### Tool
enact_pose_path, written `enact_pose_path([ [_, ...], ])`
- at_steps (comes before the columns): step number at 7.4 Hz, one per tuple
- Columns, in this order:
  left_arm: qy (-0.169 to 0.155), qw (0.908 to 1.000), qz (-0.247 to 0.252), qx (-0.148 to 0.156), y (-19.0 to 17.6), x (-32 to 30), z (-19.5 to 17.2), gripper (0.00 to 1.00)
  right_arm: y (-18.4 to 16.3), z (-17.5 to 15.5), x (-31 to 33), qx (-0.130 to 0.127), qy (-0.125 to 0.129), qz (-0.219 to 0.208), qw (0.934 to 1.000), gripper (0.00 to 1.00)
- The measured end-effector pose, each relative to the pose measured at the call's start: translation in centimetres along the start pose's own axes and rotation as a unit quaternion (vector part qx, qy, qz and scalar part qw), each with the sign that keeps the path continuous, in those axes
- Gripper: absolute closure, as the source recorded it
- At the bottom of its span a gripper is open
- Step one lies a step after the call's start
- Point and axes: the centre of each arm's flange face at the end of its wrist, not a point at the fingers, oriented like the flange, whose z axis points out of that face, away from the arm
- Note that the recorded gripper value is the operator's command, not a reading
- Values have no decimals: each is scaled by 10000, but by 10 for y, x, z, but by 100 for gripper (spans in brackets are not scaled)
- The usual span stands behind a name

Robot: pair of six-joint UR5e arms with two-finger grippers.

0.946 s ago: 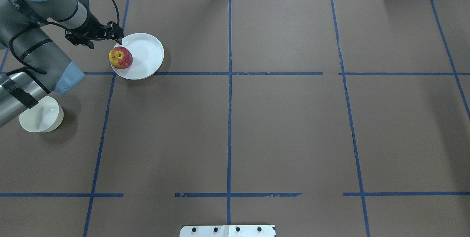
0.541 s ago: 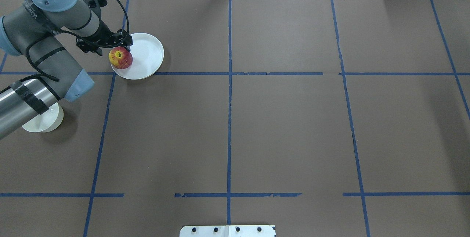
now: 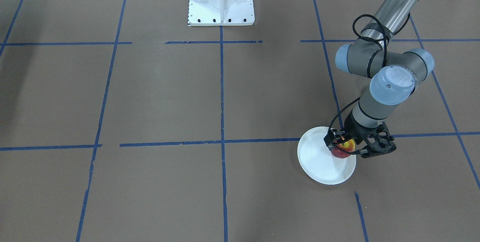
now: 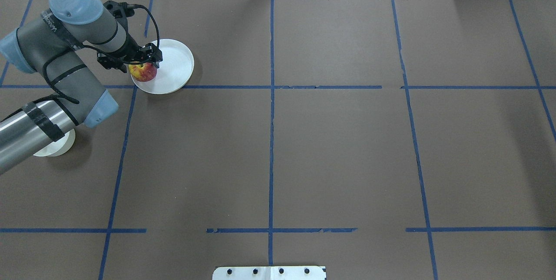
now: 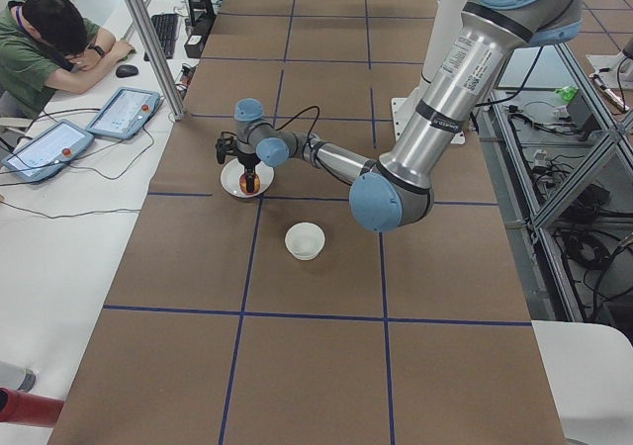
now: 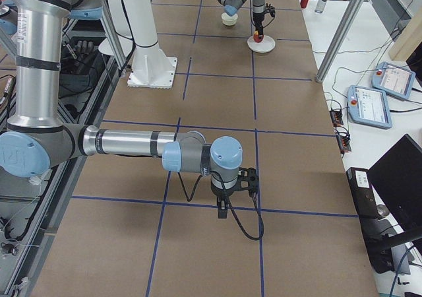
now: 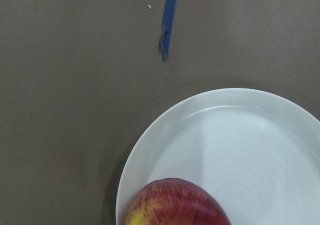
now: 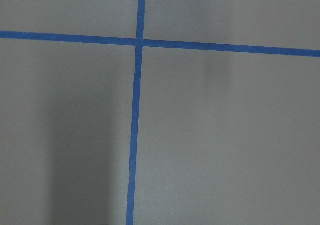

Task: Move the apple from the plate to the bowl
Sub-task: 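Lower the left gripper and close it around the apple, then lift the apple off the plate with the left gripper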

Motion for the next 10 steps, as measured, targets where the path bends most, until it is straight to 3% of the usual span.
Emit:
enact_pose_path([
  [1,-18,10000,-2,-17,1,-1,3,26,0,0,0,0,1,0,10000,0],
  [2,-27,10000,-1,-27,1,-1,5,48,0,0,0,0,2,0,10000,0],
  [3,-26,10000,6,-30,1,-1,5,58,0,0,0,0,1,0,10000,0],
  [5,16,10000,22,-16,-1,3,-1,62,0,0,0,0,0,0,10000,0],
  [7,153,9998,-51,66,-19,0,-28,62,0,0,0,0,2,0,10000,0],
  [8,282,9996,-59,60,-29,-5,-56,62,0,0,0,0,2,0,10000,0],
  [10,216,9995,236,19,-25,-21,-138,62,0,0,0,0,2,0,10000,0],
])
